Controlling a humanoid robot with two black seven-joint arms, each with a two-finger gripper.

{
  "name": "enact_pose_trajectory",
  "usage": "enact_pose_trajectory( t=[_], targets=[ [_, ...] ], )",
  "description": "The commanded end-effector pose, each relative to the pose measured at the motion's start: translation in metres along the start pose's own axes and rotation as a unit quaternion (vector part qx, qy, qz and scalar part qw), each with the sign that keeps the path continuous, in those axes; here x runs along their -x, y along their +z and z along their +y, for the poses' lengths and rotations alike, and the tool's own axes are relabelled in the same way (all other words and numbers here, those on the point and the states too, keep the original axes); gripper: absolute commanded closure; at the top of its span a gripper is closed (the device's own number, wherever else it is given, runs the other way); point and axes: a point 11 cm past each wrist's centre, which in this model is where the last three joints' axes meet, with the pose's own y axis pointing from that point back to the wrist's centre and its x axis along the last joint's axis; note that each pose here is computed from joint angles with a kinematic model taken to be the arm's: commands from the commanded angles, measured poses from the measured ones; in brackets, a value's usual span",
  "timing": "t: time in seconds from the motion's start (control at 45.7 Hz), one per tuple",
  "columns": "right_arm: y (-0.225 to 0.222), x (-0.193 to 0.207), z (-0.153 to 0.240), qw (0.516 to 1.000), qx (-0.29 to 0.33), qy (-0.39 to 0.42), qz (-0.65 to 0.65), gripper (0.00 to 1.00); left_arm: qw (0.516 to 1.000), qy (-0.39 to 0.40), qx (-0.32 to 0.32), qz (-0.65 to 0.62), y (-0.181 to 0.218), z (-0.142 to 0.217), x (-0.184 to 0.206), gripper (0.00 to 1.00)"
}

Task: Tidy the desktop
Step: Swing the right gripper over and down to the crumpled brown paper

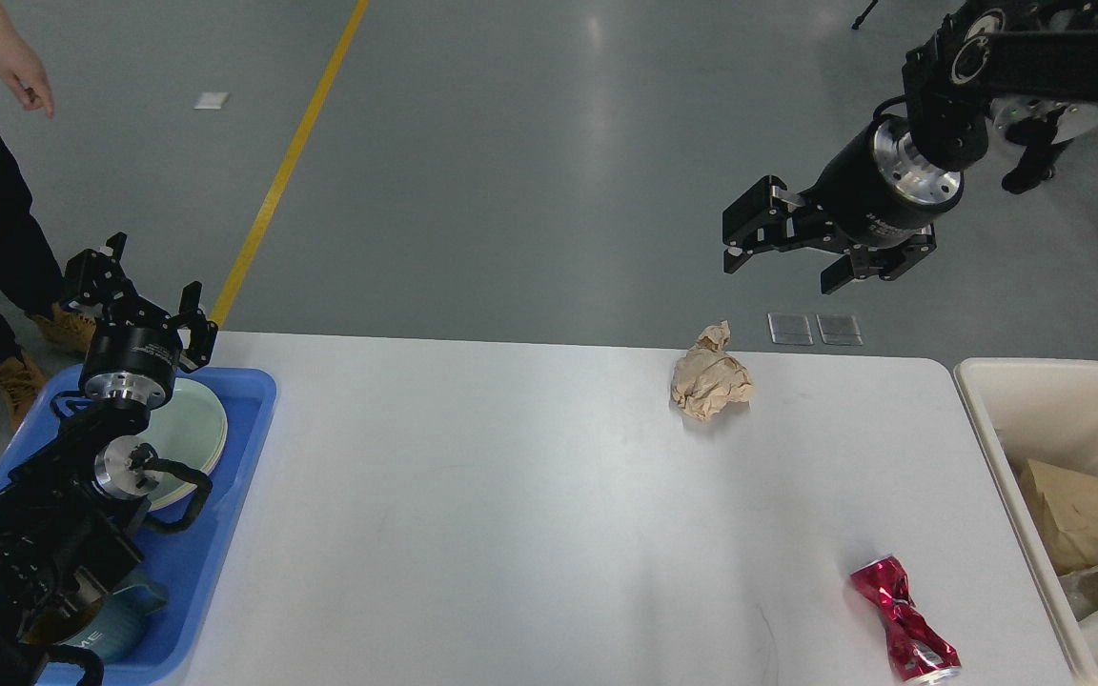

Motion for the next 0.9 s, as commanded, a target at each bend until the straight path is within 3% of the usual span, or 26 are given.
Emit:
enact_pose_trajectory(
  t=[0.0,0.307,0.876],
  targets=[
    [0.027,0.002,-0.036,0.999,0.013,0.018,-0.031,0.0,1.0,0.0,0.0,0.0,0.0,0.0,0.0,0.04],
    [0.061,0.025,-0.148,0.99,0.055,0.115,-0.057,0.0,1.0,0.0,0.001,0.0,0.0,0.0,0.0,0.04],
    [0.054,0.063,-0.248,0.976,0.015,0.157,-0.149,0.0,1.0,0.0,0.0,0.0,0.0,0.0,0.0,0.04]
  ],
)
